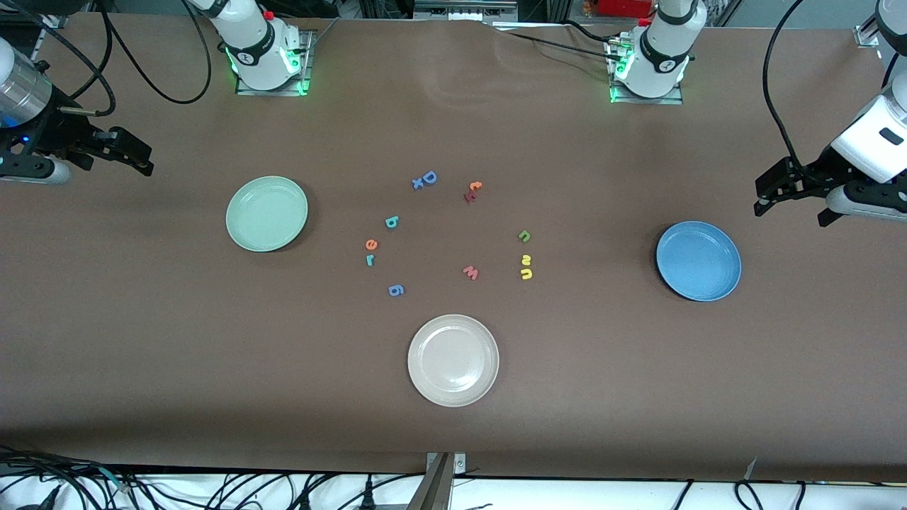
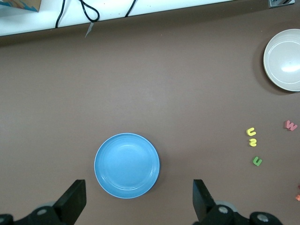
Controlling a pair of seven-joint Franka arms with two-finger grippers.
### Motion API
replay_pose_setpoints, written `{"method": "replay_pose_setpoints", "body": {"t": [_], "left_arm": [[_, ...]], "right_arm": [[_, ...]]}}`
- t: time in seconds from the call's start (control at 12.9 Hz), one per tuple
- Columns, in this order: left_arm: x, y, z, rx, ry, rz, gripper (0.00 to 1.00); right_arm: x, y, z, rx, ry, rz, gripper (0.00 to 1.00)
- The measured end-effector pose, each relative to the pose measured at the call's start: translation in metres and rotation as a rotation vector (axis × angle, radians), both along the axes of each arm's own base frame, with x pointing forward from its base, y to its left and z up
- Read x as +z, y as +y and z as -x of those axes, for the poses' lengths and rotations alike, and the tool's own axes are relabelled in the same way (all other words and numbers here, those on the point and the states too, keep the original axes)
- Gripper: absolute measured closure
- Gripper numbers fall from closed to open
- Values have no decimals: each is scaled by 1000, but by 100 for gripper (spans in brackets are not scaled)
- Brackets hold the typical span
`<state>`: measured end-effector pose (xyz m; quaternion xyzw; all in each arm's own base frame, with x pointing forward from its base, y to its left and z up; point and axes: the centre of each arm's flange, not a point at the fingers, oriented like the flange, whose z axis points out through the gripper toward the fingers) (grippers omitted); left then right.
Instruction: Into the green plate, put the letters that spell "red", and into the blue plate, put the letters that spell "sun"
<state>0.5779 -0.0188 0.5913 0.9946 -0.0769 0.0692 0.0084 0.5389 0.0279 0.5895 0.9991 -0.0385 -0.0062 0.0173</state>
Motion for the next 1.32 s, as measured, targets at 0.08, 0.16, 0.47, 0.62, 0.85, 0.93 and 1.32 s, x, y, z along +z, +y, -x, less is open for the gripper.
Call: {"method": "replay_pose_setpoints", "body": {"t": [0.08, 0.16, 0.47, 0.62, 0.85, 0.93, 1.32], "left_arm": [[0, 0, 0, -1, 2, 0, 0], [-1, -1, 1, 0, 10, 3, 0], [-2, -5, 2, -5, 23, 20, 0], [-2, -5, 2, -5, 23, 20, 0], [-2, -5, 2, 6, 24, 21, 0], [-2, -5, 2, 19, 24, 23, 0], [-2, -5, 2, 35, 25, 25, 0]], "right_arm": [[0, 0, 0, -2, 0, -1, 0], [0, 0, 0, -6, -3, -4, 0], [-2, -1, -2, -9, -2, -6, 0], [-2, -1, -2, -9, -2, -6, 0], [-2, -1, -2, -9, -2, -7, 0], [-2, -1, -2, -9, -2, -7, 0], [-2, 0, -2, -9, -2, -7, 0]]}}
